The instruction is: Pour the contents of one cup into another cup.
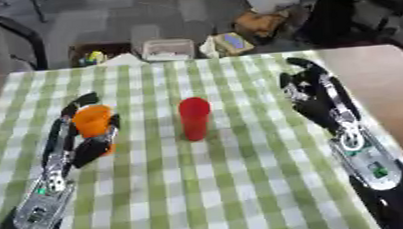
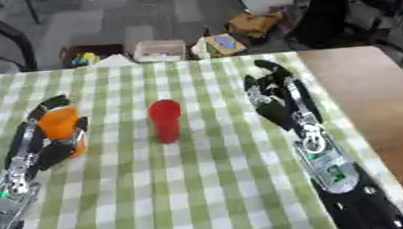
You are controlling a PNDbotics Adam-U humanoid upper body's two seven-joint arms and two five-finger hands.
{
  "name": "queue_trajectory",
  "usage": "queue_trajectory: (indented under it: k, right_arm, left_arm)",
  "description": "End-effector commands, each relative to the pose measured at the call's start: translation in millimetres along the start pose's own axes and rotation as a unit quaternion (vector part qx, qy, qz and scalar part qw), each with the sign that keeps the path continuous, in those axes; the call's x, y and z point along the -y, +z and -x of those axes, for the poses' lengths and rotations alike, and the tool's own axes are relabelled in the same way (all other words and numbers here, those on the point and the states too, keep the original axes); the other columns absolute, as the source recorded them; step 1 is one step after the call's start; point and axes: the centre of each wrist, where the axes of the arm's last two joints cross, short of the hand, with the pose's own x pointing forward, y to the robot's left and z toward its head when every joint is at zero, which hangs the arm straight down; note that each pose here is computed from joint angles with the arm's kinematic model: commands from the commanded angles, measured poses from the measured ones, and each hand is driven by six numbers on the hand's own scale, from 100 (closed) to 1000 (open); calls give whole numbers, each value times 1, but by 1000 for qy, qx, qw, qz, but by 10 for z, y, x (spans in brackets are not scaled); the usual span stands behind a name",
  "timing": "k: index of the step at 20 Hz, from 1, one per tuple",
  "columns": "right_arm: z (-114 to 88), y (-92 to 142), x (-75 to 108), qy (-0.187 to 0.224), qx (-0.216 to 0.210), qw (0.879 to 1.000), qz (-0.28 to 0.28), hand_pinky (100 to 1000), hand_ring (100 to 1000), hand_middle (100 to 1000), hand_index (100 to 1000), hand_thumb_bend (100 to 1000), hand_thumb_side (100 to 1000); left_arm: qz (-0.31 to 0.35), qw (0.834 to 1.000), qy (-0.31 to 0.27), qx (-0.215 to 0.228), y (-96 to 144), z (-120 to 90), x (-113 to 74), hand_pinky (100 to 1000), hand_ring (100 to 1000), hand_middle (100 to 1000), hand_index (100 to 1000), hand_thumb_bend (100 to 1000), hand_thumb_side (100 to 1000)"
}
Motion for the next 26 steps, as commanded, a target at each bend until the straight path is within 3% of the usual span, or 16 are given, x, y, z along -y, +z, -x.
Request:
queue_trajectory:
  k: [1, 7, 12, 15, 26]
  right_arm:
    - [35, -62, -21, 26, 3, 999, -28, 513, 710, 348, 872, 281, 493]
    - [151, -110, -233, 65, 11, 995, -78, 537, 771, 394, 897, 445, 452]
    - [202, -170, -347, 95, 22, 991, -92, 634, 850, 458, 915, 504, 450]
    - [225, -196, -387, 105, 25, 990, -93, 686, 882, 486, 922, 521, 449]
    - [276, -240, -376, 121, 19, 989, -78, 724, 904, 514, 930, 546, 452]
  left_arm:
    - [-2, 999, 4, 38, -102, -245, -105, 364, 411, 761, 867, 225, 226]
    - [26, 996, 37, 72, -123, -527, 8, 364, 412, 759, 867, 221, 226]
    - [51, 993, 61, 89, -130, -695, 127, 364, 412, 758, 867, 214, 228]
    - [60, 991, 72, 96, -133, -758, 183, 364, 412, 758, 867, 210, 229]
    - [84, 984, 99, 120, -120, -952, 288, 364, 412, 757, 867, 201, 227]
